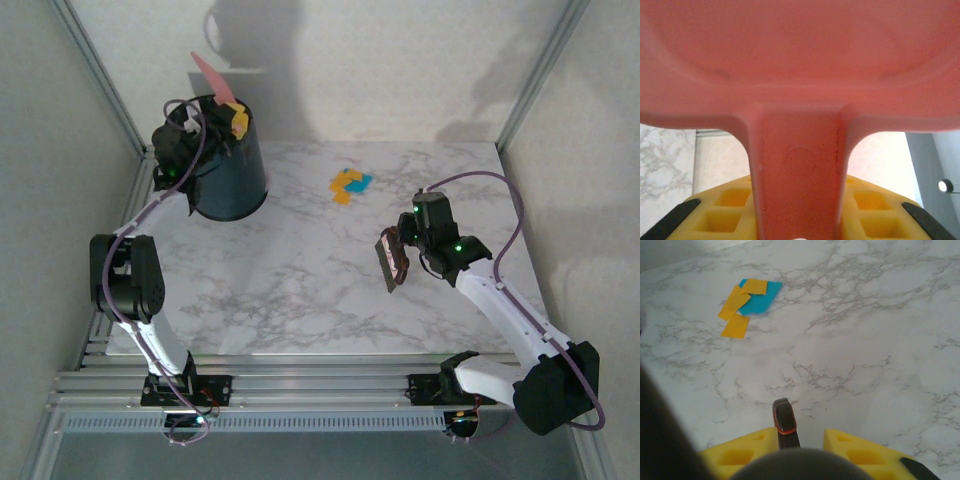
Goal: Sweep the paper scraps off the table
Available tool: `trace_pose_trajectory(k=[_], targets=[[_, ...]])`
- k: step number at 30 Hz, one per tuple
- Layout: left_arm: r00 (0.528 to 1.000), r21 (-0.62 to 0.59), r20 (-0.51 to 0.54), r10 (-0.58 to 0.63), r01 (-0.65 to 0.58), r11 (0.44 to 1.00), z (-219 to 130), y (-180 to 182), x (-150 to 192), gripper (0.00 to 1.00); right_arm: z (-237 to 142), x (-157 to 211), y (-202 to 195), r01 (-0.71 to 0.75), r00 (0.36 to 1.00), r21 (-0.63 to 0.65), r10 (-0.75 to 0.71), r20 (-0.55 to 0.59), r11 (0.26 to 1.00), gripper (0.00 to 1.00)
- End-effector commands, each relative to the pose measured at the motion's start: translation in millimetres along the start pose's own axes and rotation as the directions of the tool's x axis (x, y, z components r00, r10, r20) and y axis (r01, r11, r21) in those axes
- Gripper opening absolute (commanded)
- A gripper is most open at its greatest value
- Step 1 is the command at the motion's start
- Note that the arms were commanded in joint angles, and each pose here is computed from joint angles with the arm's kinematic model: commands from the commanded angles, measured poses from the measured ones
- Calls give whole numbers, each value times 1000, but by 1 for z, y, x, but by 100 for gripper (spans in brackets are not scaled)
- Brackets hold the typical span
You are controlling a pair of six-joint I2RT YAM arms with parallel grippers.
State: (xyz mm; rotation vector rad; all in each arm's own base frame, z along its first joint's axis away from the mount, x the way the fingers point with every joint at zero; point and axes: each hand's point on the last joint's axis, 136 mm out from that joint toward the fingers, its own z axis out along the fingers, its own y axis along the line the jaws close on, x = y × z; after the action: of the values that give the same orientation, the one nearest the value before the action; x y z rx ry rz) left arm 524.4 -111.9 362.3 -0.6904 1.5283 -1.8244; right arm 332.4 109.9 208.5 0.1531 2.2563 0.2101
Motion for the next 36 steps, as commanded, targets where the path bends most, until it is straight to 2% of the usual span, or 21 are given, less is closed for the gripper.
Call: trace_pose_trajectory(k=[1, 7, 15, 20, 24, 28, 31, 34, 36], targets=[[999, 96, 16, 28, -30, 995, -5, -30, 2, 0, -5, -17, 4, -18, 999, -11, 19, 37, 1000, 0], [998, 131, 33, -56, 51, 990, -6, -23, 2, 0, -5, -18, 4, -21, 999, -11, 21, 39, 1000, 0], [997, 140, 41, -66, 59, 988, -3, -22, 3, 0, -7, -18, 3, -18, 999, -5, 18, 41, 1000, 0], [998, 83, 53, -12, 8, 997, -2, -19, 4, 0, -7, -18, 4, -19, 999, -8, 20, 42, 1000, 0], [992, -59, 46, 121, -118, 991, 3, -12, 3, 1, -8, -18, 3, -16, 999, -5, 16, 44, 1000, 0], [965, -220, 14, 262, -253, 942, 1, 1, 2, 1, -9, -18, 1, -18, 999, -4, 18, 50, 1000, 0], [942, -285, -26, 335, -329, 901, -1, 6, 5, 0, -9, -17, 1, -20, 999, -3, 20, 50, 1000, 0], [895, -361, -96, 436, -439, 823, -1, 10, 9, 0, -8, -15, 0, -20, 999, -1, 20, 47, 1000, 0], [843, -396, -170, 510, -532, 748, 0, 12, 15, 0, -8, -15, 0, -19, 999, -1, 19, 47, 1000, 0]])
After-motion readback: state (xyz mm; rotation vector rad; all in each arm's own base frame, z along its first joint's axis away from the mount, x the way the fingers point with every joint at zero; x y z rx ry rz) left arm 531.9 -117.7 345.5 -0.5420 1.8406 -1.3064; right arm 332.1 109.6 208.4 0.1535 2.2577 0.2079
